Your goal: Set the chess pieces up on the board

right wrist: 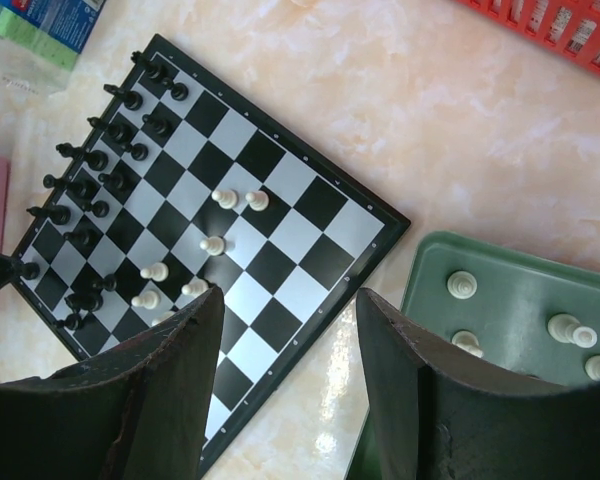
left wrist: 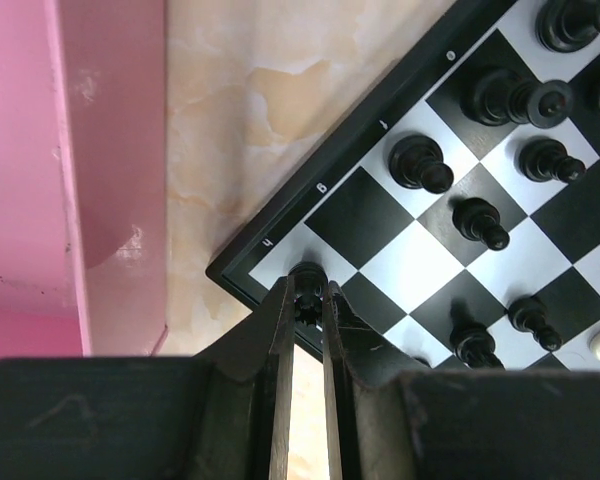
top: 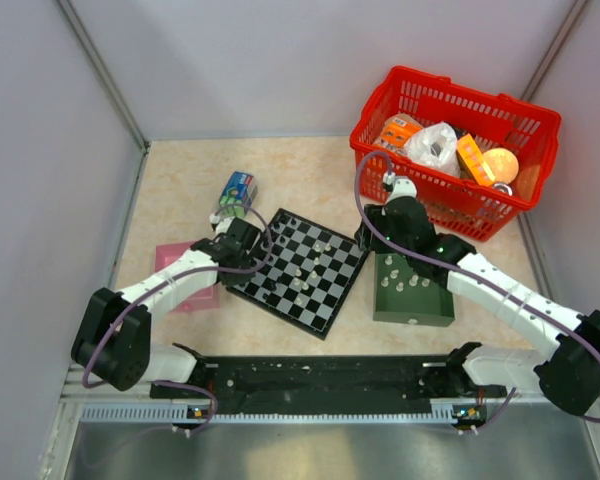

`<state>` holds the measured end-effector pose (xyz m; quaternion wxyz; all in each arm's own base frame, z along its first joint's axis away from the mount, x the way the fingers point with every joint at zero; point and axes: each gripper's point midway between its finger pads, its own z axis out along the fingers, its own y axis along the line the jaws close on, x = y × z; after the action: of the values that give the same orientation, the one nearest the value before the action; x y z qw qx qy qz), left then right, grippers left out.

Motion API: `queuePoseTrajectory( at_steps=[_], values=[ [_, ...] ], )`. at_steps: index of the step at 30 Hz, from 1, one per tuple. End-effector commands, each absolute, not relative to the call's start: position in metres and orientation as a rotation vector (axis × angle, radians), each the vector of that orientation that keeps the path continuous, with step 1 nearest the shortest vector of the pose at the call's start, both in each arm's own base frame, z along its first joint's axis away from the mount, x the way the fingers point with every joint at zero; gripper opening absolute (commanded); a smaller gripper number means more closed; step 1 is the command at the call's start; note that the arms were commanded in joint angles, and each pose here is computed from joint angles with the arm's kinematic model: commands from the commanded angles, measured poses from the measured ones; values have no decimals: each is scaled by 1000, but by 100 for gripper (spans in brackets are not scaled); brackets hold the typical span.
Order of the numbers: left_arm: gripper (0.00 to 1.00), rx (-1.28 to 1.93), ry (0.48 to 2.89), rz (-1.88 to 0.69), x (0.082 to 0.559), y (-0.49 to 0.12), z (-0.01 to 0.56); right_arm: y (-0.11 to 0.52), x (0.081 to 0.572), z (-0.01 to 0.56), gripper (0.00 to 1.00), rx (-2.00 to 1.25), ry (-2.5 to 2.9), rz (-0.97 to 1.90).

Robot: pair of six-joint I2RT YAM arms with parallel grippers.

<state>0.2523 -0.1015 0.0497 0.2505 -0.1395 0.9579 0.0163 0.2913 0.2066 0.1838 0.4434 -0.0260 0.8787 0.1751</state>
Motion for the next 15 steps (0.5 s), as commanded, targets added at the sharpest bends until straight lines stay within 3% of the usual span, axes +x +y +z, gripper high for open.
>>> queuePoseTrajectory(
  at_steps=[1, 7, 11, 13, 15],
  values=[
    [11, -381, 2563, 45, 263, -94, 59, 209, 294, 184, 56, -57, 2168, 445],
    [13, -373, 2589, 13, 260, -97, 54, 209, 295, 185, 56, -55, 2167, 447],
    [22, -371, 2593, -7, 260, -100, 55, 210, 295, 186, 56, -58, 2166, 450],
    [31, -370, 2583, -15, 260, -100, 59, 210, 296, 186, 56, -59, 2165, 453],
    [47, -374, 2569, -11, 259, -98, 63, 210, 295, 186, 56, -56, 2167, 455]
  ],
)
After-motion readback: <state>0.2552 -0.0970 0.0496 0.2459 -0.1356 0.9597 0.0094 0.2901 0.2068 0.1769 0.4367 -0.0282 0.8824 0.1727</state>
